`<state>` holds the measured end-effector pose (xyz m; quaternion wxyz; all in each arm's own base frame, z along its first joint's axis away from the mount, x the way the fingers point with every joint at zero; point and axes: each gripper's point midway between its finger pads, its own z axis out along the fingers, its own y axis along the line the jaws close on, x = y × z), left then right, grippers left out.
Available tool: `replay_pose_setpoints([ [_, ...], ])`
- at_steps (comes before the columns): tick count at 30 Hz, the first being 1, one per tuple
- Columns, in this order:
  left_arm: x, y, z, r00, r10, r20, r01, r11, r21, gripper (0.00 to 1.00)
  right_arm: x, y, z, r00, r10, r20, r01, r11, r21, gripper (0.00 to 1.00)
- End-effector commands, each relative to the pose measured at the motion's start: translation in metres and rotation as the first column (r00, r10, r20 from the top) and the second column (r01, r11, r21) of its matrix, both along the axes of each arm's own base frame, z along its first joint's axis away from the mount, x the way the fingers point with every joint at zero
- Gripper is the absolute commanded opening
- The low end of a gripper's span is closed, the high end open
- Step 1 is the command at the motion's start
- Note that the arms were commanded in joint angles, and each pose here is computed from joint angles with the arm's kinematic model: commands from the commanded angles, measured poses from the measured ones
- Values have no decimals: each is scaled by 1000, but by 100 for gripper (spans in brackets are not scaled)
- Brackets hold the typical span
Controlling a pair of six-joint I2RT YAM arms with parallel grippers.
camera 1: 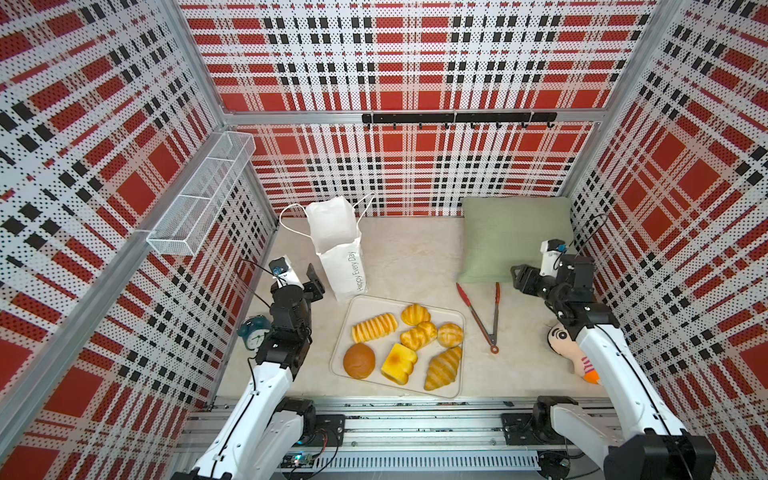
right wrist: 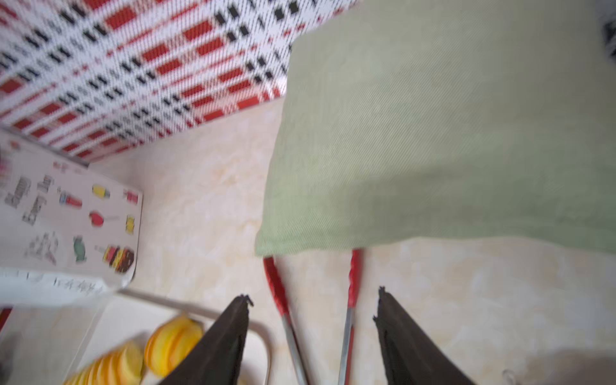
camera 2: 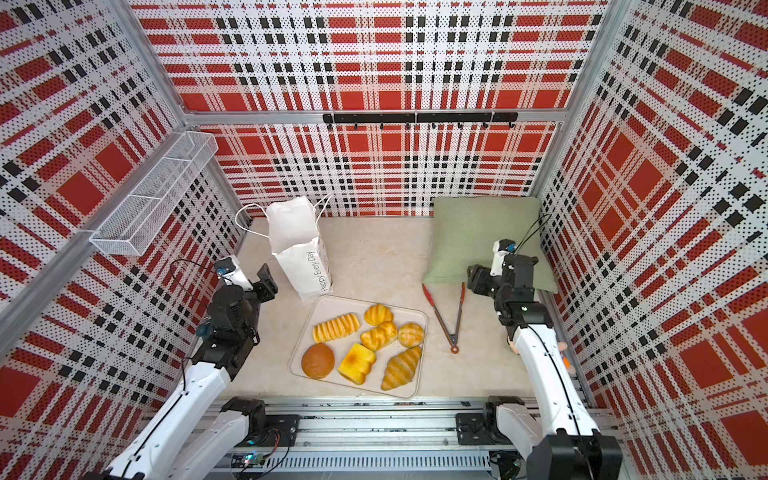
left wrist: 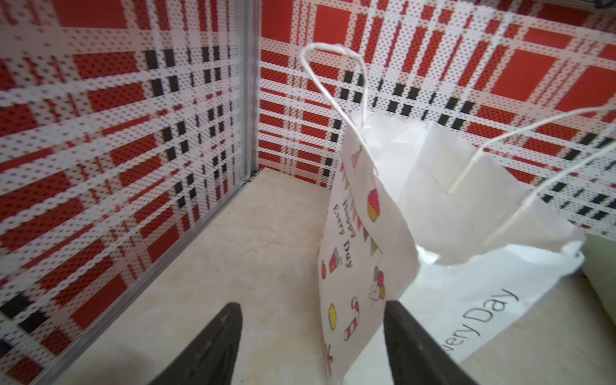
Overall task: Pack bread into a paper bag
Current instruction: Move the paper bag to the center of the board.
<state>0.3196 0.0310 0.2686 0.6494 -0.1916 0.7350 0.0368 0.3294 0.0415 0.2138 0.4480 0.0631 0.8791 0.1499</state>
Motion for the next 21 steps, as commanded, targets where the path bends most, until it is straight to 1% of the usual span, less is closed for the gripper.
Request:
replay_pose_setpoints([
  [1,-23,22,34,991,135,7,-135,991,-7,63,-28,26,-24,990,98,-105,-103,994,-44,64],
  [3,-23,15,39,994,107,-11,-107,994,2,56,-29,28,-31,985,102,-140,-114,990,-81,64],
  [6,-19,-2,31,996,52,-77,-50,999,22,43,-15,35,-42,972,115,-204,-135,987,-86,64],
  [7,-16,-9,25,994,26,-107,-23,999,27,38,-6,44,-44,965,134,-226,-157,984,-87,64],
  [8,-14,-13,21,991,13,-133,-9,999,33,35,0,55,-47,957,160,-243,-186,979,-87,64],
  [9,-12,-25,17,988,-27,-155,33,999,36,33,3,63,-50,950,181,-256,-209,974,-88,64],
  [10,-10,-31,16,985,-43,-168,50,998,39,32,7,76,-49,941,212,-263,-242,966,-88,64],
  [11,-10,-36,18,984,-56,-169,64,997,41,32,11,87,-49,929,258,-265,-297,947,-120,54],
  [12,-10,-40,21,984,-65,-165,73,996,45,33,18,98,-45,927,283,-247,-320,939,-123,53],
  [13,-11,-44,26,985,-70,-155,79,996,51,36,24,108,-40,923,304,-236,-338,933,-122,53],
  [14,-12,-46,31,987,-73,-143,83,995,59,42,33,117,-34,922,319,-221,-350,929,-121,53],
  [15,-11,-49,36,988,-77,-132,86,994,65,45,45,126,-25,927,330,-181,-353,928,-120,54],
  [18,-8,-50,46,991,-65,-118,75,994,75,48,71,156,-1,915,389,-105,-398,913,-88,55],
  [20,-2,-54,50,990,-73,-122,82,994,67,48,88,176,11,905,415,-91,-422,902,-88,55],
  [21,1,-57,51,989,-79,-125,88,994,63,48,92,182,8,895,433,-110,-444,890,-105,55],
])
